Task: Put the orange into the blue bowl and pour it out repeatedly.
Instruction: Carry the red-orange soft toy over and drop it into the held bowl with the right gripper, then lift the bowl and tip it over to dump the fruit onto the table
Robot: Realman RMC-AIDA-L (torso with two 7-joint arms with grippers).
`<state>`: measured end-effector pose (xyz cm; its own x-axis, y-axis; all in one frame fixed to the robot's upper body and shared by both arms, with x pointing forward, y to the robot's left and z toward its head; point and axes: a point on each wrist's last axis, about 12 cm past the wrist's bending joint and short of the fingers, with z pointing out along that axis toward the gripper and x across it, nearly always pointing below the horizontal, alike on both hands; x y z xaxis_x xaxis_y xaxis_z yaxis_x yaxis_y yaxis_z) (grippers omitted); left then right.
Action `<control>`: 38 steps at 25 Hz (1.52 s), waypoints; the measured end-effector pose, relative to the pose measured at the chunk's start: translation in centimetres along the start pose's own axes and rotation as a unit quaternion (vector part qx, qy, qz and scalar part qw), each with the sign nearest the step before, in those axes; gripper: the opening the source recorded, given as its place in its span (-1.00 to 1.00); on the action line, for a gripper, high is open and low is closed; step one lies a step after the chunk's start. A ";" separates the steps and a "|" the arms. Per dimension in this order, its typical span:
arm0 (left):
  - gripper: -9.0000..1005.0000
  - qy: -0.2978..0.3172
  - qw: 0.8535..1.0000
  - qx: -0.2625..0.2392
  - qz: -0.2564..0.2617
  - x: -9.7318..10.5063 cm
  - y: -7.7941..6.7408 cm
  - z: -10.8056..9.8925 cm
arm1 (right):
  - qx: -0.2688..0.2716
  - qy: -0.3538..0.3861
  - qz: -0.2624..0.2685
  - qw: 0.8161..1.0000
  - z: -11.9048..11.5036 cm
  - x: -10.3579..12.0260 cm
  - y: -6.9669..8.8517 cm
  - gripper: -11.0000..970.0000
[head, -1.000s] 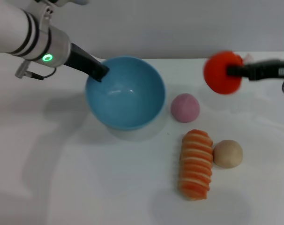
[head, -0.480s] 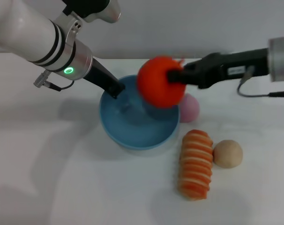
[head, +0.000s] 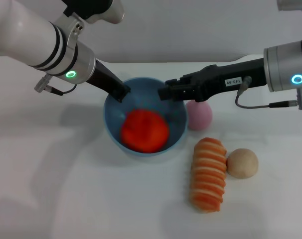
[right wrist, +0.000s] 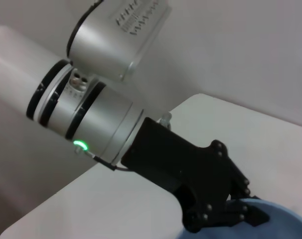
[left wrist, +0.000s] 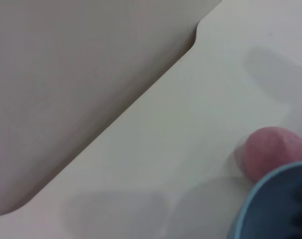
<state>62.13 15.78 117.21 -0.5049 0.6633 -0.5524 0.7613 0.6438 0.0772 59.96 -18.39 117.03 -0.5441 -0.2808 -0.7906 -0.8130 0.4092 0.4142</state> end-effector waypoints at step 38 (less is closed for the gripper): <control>-0.99 -0.191 0.852 -0.240 0.424 0.5 -7.8 -2.2 | 0.236 -0.322 0.059 0.915 -10.1 17.9 -3.9 0.16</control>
<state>55.06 11.95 118.20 0.3830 0.8543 -0.3515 0.4856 0.1376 0.8633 51.34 -33.74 105.84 -0.2646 0.2965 -0.9176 -0.4939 0.7756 0.3930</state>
